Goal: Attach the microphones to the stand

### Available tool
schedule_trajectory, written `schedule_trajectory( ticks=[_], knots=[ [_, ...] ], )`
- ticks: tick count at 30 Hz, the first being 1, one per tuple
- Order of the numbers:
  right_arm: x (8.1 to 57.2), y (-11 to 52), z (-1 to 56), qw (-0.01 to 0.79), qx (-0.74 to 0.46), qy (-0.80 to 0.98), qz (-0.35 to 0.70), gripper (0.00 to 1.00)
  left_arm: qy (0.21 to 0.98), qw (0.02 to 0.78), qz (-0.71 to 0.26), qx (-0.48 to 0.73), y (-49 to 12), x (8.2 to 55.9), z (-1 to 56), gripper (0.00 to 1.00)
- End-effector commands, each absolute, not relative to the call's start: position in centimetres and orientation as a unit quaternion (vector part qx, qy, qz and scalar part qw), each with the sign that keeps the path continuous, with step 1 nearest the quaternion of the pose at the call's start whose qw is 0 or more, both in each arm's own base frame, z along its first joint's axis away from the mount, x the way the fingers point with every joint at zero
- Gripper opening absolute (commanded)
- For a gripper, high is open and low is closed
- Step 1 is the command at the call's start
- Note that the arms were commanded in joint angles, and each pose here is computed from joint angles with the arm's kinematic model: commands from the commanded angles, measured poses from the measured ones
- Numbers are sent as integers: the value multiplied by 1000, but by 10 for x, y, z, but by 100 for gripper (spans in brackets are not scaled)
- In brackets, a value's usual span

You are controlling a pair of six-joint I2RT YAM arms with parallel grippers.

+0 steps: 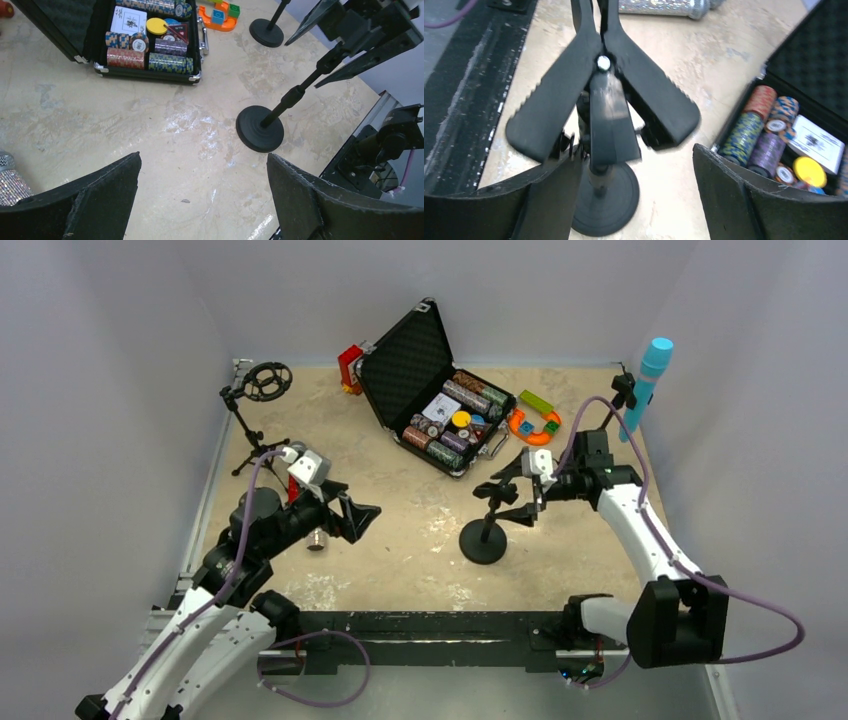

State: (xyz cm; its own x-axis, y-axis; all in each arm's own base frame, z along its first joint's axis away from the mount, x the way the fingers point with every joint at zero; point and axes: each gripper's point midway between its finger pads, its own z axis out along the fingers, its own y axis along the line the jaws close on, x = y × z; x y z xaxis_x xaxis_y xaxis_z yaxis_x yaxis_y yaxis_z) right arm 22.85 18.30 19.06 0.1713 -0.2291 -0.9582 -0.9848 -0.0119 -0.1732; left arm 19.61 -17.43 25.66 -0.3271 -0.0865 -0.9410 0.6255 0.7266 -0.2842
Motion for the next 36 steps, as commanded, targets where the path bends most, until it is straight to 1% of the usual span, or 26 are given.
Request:
schedule_trajectory(
  ticks=[1, 6, 11, 15, 19, 24, 28, 32, 36],
  knots=[
    [234, 165, 198, 501, -578, 534, 359, 85, 767, 541, -307, 158, -169, 202, 241, 99],
    [235, 136, 190, 498, -568, 571, 322, 89, 797, 519, -277, 134, -162, 210, 223, 99],
    [228, 107, 183, 490, -545, 617, 285, 92, 838, 487, -223, 107, -148, 218, 195, 99],
    [229, 93, 186, 490, -524, 656, 236, 94, 867, 465, -163, 78, -132, 229, 176, 99],
    [231, 85, 203, 508, -473, 692, 199, 95, 887, 443, -121, 60, -123, 239, 164, 99],
    [222, 91, 226, 517, -423, 709, 227, 96, 899, 430, -72, 40, -115, 258, 160, 99],
    [216, 98, 245, 537, -394, 703, 247, 96, 917, 397, -29, 23, -103, 271, 144, 99],
    [218, 95, 238, 548, -384, 705, 235, 97, 928, 373, -3, 11, -96, 285, 131, 98],
    [216, 96, 233, 546, -377, 707, 244, 97, 941, 336, 31, -7, -84, 294, 112, 95]
  ],
)
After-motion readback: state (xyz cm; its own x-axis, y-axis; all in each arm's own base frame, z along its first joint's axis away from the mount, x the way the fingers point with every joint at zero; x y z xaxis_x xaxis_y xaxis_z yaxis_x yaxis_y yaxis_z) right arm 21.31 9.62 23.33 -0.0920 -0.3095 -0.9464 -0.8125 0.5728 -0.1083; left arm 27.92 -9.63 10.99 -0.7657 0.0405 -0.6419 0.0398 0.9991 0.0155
